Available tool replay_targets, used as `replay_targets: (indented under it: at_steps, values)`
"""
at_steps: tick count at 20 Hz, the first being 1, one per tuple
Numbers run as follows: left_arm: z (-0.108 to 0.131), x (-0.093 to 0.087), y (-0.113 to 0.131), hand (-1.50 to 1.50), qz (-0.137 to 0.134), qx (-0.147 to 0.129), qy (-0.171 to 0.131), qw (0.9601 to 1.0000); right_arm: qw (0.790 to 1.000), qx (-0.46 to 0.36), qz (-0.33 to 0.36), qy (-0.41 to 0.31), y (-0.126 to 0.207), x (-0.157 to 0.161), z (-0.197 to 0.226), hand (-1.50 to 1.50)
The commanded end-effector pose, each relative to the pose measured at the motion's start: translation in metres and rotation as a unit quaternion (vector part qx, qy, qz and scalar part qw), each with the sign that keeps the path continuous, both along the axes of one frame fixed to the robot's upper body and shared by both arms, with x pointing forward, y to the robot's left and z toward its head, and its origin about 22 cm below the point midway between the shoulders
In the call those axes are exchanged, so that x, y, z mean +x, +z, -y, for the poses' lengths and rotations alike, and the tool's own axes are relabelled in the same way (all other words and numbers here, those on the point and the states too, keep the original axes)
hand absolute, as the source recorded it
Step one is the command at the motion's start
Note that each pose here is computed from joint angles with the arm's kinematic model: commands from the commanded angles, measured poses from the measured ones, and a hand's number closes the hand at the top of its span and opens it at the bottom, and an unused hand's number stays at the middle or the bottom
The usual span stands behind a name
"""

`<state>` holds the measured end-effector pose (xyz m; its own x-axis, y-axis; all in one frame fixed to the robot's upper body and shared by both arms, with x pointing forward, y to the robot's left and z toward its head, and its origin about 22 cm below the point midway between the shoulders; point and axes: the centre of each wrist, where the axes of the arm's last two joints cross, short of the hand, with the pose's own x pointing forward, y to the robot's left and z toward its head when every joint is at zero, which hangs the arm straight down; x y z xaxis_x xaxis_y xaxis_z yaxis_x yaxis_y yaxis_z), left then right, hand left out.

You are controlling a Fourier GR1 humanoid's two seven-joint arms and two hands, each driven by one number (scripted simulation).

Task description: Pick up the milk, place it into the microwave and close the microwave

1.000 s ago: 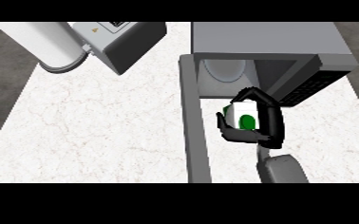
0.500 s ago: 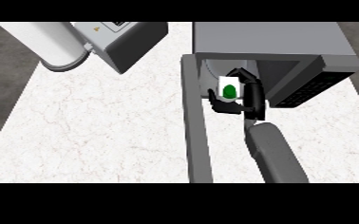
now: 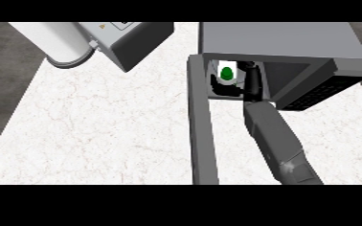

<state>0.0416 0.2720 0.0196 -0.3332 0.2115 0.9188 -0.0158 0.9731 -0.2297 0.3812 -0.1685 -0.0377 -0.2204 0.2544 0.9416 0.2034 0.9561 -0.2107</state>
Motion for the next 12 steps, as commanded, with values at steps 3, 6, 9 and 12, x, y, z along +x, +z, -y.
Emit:
replay_targets:
  at_steps: [3,6,9,12]
  values:
    - [-0.005,0.004,-0.002,-1.50,0.005,0.001,-0.013,0.9999,0.998,-0.060,-0.019,-0.027,-0.004,0.010,0.012,1.50]
    - [-0.006,0.009,-0.003,-1.50,0.001,0.000,-0.014,0.9999,0.997,-0.073,-0.014,-0.025,0.005,0.018,0.033,1.50]
    - [-0.001,0.011,-0.006,-1.50,0.000,0.000,-0.029,0.9996,0.993,-0.109,0.003,-0.034,0.010,0.022,0.037,1.50]
    - [-0.013,0.008,-0.001,-1.50,0.010,0.005,-0.024,0.9996,0.989,-0.134,0.022,-0.057,0.011,0.023,0.033,1.50]
